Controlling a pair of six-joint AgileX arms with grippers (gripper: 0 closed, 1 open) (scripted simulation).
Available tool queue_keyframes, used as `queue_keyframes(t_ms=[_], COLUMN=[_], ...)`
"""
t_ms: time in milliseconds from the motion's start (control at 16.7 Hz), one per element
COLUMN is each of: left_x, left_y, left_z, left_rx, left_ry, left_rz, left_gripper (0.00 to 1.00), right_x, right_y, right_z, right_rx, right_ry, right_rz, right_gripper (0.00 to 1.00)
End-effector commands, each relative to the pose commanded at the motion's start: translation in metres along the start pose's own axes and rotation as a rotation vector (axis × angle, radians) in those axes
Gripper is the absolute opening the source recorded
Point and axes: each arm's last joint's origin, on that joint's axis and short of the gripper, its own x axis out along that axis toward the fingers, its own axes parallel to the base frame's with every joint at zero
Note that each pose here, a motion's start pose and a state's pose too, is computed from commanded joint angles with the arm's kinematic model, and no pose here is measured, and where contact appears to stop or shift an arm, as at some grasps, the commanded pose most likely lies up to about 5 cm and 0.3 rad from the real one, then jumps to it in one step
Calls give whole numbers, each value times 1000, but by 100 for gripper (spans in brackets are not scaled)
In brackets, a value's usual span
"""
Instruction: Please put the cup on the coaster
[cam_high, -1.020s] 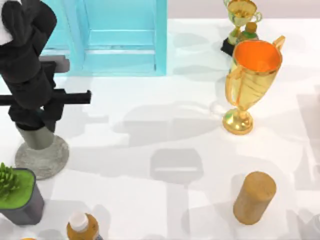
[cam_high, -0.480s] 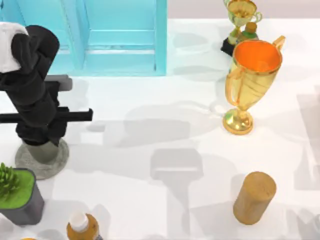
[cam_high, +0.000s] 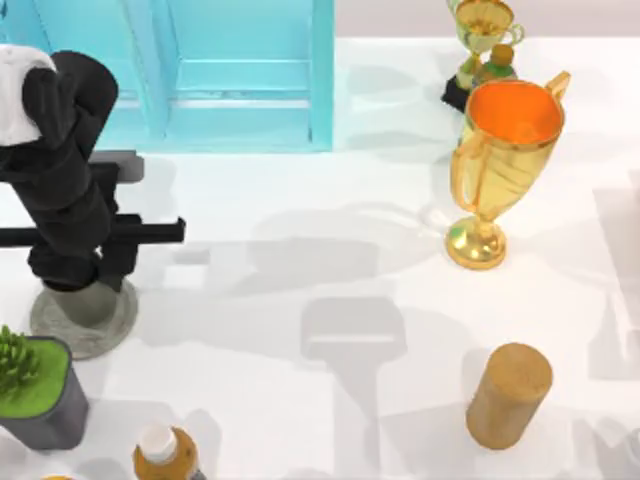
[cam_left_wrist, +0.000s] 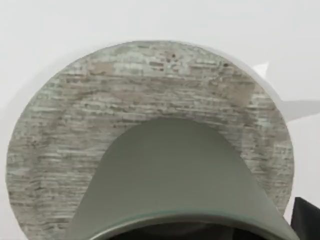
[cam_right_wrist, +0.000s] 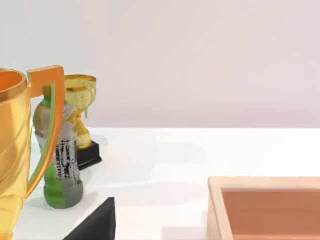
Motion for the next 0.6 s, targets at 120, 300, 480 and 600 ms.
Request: queue_keyframes(t_ms=[120, 300, 480, 600], left_x=[0, 0, 0, 0], left_y=[0, 0, 0, 0], left_z=[0, 0, 0, 0], left_rx=[0, 0, 0, 0], left_ry=[0, 0, 0, 0], left_rz=[0, 0, 0, 0], left_gripper=[60, 83, 100, 100], right_x=[0, 0, 0, 0], right_y=[0, 0, 0, 0], right_z=[0, 0, 0, 0], right_rx=[0, 0, 0, 0], right_ry=[0, 0, 0, 0], right_rz=[0, 0, 0, 0], right_gripper=[100, 100, 100, 100])
